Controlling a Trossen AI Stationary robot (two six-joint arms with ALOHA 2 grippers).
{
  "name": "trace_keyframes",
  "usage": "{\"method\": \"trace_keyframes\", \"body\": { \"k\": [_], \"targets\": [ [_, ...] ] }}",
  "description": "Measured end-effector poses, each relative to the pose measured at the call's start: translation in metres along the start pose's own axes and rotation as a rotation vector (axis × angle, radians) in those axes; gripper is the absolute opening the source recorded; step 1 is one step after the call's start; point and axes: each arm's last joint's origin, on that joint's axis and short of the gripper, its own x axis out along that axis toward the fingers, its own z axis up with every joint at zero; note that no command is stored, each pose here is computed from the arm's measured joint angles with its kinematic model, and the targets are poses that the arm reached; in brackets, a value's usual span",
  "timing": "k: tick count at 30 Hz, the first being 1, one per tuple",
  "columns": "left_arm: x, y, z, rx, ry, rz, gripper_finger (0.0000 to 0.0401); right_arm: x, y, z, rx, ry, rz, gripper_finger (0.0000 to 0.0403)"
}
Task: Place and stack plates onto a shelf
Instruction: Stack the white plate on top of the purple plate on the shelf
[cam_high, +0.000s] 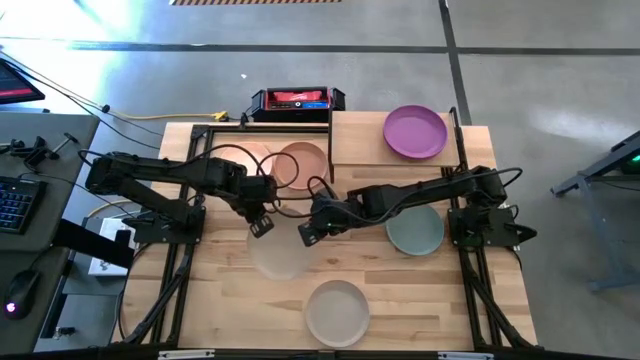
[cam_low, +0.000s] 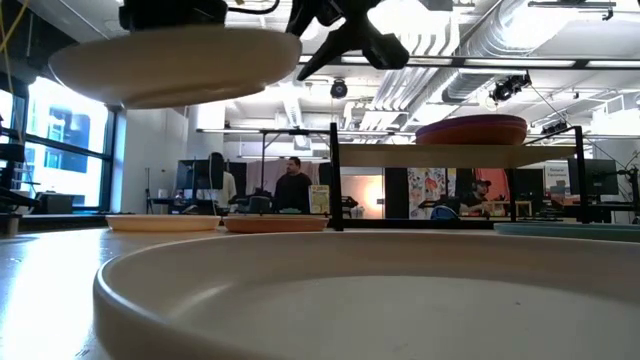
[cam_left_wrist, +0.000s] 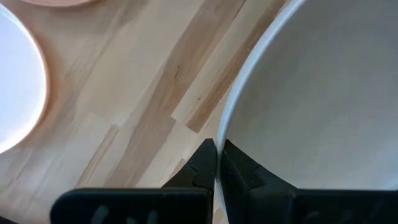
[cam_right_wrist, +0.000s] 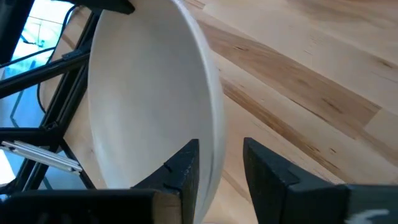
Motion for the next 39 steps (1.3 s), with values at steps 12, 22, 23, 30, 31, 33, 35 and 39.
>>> {"method": "trace_keyframes", "body": {
  "k": [12,22,23,30,31,33,35,39],
  "targets": [
    [0.0,0.0002,0.0007,0.013,-0.017,0.015,0.0008,0.0002,-0.0016,-0.0008,0.015,0.005,-0.018,0.0011],
    [-0.0001,0.0002,0.0006,0.007,-0.016,0.014,0.0029,0.0004,-0.0027,-0.0009,0.02,-0.001,-0.031,0.0002],
    [-0.0001,0.0002,0.0005,0.008,-0.015,0.014,0.0032,0.0004,-0.0029,-0.0008,0.02,-0.001,-0.033,0.0002],
    [-0.0001,-0.0005,0.0001,0.006,0.003,-0.012,0.0067,0.0003,-0.003,-0.001,0.02,0.0,-0.035,0.0],
    [-0.0001,-0.0005,0.0001,0.004,0.003,-0.012,0.0073,0.0003,-0.003,-0.001,0.02,0.0,-0.035,0.0],
    [-0.0001,-0.0005,0.0002,0.004,0.002,-0.012,0.0085,0.0003,-0.003,-0.001,0.02,0.0,-0.035,0.0],
    [-0.0001,-0.0007,0.0005,0.005,-0.001,-0.014,0.0095,0.0003,-0.0036,-0.0013,0.018,0.003,-0.041,0.0],
    [-0.0022,-0.0018,0.0019,0.006,-0.028,-0.037,0.0105,0.0002,-0.006,-0.0025,0.016,0.018,-0.064,0.0]
  ]
}}
